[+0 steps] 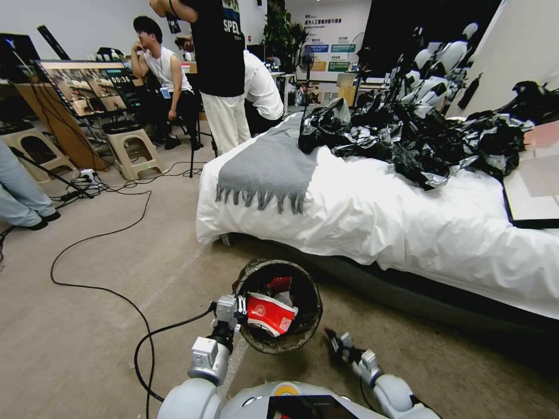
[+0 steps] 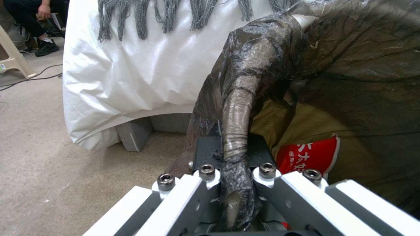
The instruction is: Pick up the trash bin, then pick up the garbage from the floor and place it into the trash bin.
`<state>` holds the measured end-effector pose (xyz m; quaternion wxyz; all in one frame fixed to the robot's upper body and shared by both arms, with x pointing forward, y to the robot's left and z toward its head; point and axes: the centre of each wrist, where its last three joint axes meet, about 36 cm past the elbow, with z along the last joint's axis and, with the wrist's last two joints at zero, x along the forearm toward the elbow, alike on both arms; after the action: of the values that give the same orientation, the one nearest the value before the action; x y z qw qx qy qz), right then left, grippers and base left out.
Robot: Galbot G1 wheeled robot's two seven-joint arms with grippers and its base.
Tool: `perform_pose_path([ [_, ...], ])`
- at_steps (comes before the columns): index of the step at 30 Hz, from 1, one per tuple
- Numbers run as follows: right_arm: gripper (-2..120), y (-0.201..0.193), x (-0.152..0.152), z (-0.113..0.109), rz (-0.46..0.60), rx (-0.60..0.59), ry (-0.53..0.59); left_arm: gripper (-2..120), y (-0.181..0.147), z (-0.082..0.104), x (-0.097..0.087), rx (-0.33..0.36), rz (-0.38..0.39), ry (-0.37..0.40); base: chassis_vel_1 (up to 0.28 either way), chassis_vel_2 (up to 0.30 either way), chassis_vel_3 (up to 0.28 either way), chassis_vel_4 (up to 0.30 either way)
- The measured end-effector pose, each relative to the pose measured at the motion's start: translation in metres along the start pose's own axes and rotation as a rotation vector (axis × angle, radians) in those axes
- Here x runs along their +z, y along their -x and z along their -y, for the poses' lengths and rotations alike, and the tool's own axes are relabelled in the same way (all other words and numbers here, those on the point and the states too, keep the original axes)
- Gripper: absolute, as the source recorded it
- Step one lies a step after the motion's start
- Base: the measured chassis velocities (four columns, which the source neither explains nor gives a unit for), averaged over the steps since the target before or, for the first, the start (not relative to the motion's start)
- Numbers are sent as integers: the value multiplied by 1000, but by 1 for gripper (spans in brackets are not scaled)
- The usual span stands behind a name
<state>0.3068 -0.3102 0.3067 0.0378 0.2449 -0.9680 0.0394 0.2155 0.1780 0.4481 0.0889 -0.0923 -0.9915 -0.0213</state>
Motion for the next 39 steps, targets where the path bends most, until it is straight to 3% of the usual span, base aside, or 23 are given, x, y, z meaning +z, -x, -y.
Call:
perform_pose_path([
  [2, 0, 4, -17, 2, 49, 2, -5, 1, 0, 0, 0, 0, -1, 0, 0, 0, 0, 0],
  [4, 0, 12, -62, 5, 171, -4, -29, 1, 0, 1, 2, 3, -5, -2, 0, 0, 0, 0],
  [6, 0, 14, -76, 5, 208, -10, -40, 1, 0, 1, 2, 4, -7, -3, 0, 0, 0, 0],
  [8, 0, 18, -123, -2, 328, -52, -63, 1, 0, 2, 4, 6, -12, -2, 0, 0, 0, 0],
  [13, 0, 19, -149, -9, 404, -99, -63, 1, 0, 2, 5, 8, -14, 0, 0, 0, 0, 0],
  [17, 0, 13, -184, -30, 505, -231, -53, 1, 1, 2, 6, 12, -17, 1, 0, 0, 0, 0],
  [21, 0, 5, -185, -46, 482, -325, -43, 1, 1, 3, 7, 16, -19, -1, 0, 0, 0, 0],
  [27, 0, -4, -151, -66, 361, -416, -49, 1, 1, 6, 8, 23, -22, -1, 0, 0, 0, 0],
  [39, 0, 8, -112, -89, 279, -468, -28, 1, -1, 7, 7, 23, -21, 3, 0, 0, 0, 0],
])
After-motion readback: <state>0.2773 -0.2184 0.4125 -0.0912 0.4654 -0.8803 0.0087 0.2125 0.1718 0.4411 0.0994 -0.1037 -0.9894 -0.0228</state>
